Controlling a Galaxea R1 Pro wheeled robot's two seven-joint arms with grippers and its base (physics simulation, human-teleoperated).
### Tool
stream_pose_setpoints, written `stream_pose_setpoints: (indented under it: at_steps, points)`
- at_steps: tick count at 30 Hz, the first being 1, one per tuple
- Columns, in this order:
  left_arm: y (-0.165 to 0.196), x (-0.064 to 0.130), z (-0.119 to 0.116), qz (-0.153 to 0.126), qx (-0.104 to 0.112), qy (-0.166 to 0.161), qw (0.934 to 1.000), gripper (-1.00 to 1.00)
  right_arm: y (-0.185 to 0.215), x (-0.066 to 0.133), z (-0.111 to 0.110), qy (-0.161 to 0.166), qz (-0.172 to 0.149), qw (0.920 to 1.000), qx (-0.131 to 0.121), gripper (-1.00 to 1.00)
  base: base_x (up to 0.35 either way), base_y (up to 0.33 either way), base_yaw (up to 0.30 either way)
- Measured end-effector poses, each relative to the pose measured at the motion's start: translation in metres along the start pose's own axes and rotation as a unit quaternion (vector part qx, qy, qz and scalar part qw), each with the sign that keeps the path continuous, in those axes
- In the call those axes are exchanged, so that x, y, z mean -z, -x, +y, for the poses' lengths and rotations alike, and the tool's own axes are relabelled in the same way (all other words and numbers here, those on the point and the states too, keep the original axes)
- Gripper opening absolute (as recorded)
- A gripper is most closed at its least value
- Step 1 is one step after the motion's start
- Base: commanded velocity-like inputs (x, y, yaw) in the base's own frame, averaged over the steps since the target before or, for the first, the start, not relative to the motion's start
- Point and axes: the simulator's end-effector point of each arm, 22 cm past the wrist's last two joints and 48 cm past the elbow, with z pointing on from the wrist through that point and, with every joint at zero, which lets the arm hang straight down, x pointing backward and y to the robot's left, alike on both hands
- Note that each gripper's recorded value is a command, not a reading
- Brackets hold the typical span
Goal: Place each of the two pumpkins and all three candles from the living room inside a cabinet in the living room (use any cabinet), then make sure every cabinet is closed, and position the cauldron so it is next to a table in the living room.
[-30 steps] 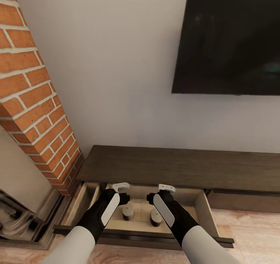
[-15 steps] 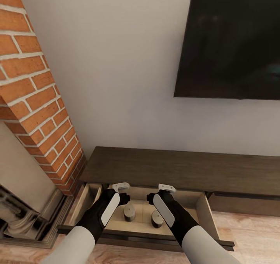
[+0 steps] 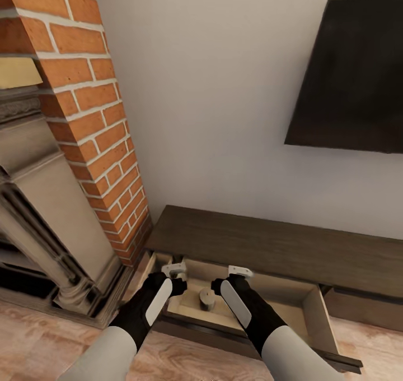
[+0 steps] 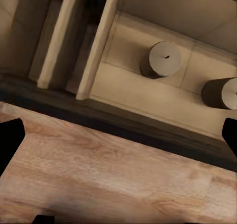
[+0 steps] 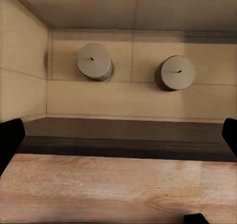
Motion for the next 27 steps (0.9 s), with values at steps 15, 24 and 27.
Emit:
stream_pose_setpoints:
  at_steps: [15, 24, 27]
  points:
    - [0.008, 0.021, -0.002, 0.000, 0.000, 0.000, 1.0000, 1.00, 0.009, 0.021, 0.001, 0.000, 0.000, 1.0000, 0.000, 1.00, -0.007, 0.005, 0.057]
    - [0.012, 0.034, -0.003, 0.000, 0.000, 0.000, 1.0000, 1.00, 0.013, 0.033, 0.001, 0.000, 0.000, 1.0000, 0.000, 1.00, -0.082, 0.060, 0.230]
    - [0.013, 0.038, -0.003, 0.000, 0.000, 0.001, 1.0000, 1.00, 0.014, 0.037, 0.001, 0.000, 0.001, 1.0000, 0.000, 1.00, -0.129, 0.090, 0.287]
